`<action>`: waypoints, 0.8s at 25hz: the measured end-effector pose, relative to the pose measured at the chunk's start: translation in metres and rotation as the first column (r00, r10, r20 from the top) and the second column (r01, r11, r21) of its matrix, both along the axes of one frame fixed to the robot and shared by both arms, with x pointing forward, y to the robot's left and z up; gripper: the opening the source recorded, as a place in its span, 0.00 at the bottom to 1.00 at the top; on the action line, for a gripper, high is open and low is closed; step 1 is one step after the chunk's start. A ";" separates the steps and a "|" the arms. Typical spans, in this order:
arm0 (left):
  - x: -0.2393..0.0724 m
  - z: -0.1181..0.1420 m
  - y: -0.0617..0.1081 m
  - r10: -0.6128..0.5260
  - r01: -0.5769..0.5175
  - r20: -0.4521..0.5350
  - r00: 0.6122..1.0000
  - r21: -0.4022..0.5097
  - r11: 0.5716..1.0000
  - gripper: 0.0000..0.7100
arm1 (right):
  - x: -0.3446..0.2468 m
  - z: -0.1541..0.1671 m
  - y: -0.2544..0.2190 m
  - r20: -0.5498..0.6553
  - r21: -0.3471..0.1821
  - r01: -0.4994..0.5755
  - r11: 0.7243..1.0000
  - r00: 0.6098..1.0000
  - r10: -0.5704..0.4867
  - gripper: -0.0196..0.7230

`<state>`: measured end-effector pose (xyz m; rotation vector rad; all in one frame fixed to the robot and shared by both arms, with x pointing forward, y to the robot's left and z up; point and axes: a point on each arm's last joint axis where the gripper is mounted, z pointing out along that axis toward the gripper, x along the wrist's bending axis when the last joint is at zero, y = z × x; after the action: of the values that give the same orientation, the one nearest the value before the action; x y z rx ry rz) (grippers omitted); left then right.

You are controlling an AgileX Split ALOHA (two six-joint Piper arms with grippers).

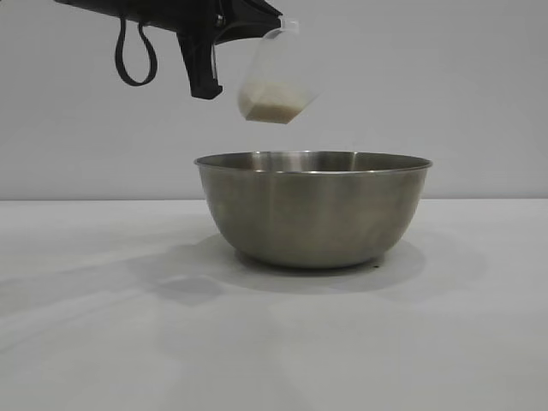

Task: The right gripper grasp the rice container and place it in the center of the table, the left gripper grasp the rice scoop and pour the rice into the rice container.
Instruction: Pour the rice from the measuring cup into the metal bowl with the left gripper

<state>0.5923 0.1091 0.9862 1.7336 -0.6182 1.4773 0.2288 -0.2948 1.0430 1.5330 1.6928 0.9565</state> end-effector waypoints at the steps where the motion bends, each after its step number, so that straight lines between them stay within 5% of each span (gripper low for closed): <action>1: 0.000 0.000 0.000 -0.002 0.001 0.019 1.000 0.013 1.000 0.00 | 0.000 0.000 0.000 0.000 0.000 0.000 1.000 1.000 0.000 0.72; 20: -0.007 -0.002 -0.011 -0.125 0.020 0.342 0.931 0.295 0.955 0.00 | 0.000 0.000 0.000 0.000 0.000 0.000 1.000 1.000 0.000 0.72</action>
<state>0.5848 0.0978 0.9839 1.6377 -1.1269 1.7333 0.2288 -0.2948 1.0430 1.5330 1.6928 0.9565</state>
